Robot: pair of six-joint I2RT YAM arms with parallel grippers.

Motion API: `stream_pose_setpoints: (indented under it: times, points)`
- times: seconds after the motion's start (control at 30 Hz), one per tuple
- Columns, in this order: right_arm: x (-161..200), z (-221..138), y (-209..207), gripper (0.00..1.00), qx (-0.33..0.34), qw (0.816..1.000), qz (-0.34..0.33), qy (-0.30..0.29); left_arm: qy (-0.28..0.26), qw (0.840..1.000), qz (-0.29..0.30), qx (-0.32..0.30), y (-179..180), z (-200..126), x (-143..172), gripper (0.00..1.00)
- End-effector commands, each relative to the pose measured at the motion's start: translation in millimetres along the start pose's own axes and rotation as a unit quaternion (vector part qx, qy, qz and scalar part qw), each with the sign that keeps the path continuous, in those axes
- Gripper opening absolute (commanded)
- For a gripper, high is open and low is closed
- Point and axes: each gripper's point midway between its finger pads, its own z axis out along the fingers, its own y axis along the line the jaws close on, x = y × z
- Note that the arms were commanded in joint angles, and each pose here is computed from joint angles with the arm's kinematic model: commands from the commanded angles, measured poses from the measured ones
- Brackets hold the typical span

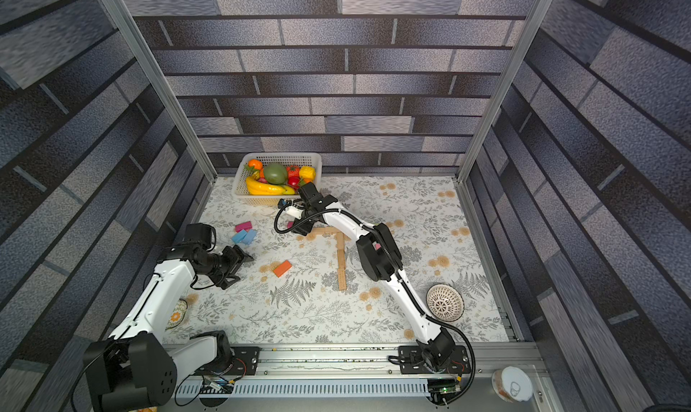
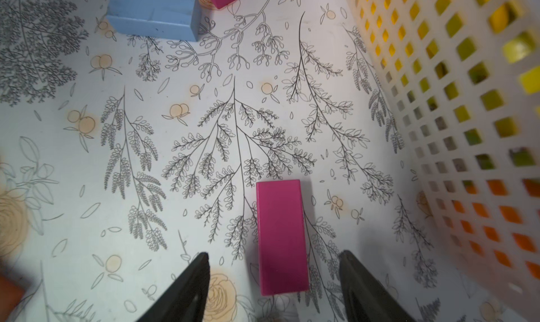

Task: Assemble the number 7 with building blocks
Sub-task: Pick up the building block from the center of the board.

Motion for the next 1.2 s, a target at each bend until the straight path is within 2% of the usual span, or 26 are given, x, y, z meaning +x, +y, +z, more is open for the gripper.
stream_pose_setpoints:
  times: [0.0, 0.2, 0.6, 0.93, 1.03, 1.17]
  points:
    - [2, 3, 12, 0.69, -0.025, 1.000, 0.009, 0.009, 0.009, 1.000, 0.008, 0.001, -1, 0, 4, 0.78]
    - [10, 9, 21, 0.65, -0.044, 0.999, 0.009, 0.018, 0.011, 1.000, 0.009, 0.001, -1, 2, 4, 0.78]
    - [15, 18, 23, 0.48, -0.048, 0.999, 0.004, 0.022, 0.018, 1.000, 0.004, 0.006, -2, 4, 6, 0.78]
    - [11, 18, 15, 0.49, -0.027, 0.999, -0.002, 0.020, 0.019, 1.000, -0.001, 0.007, 2, 6, 8, 0.78]
    - [-3, 8, -3, 0.54, 0.014, 1.000, -0.005, 0.005, 0.019, 1.000, 0.001, 0.011, 0, 7, 7, 0.78]
    - [-46, -24, -18, 0.56, 0.034, 0.997, 0.010, -0.062, 0.015, 0.999, 0.030, 0.006, -13, 5, 0, 0.78]
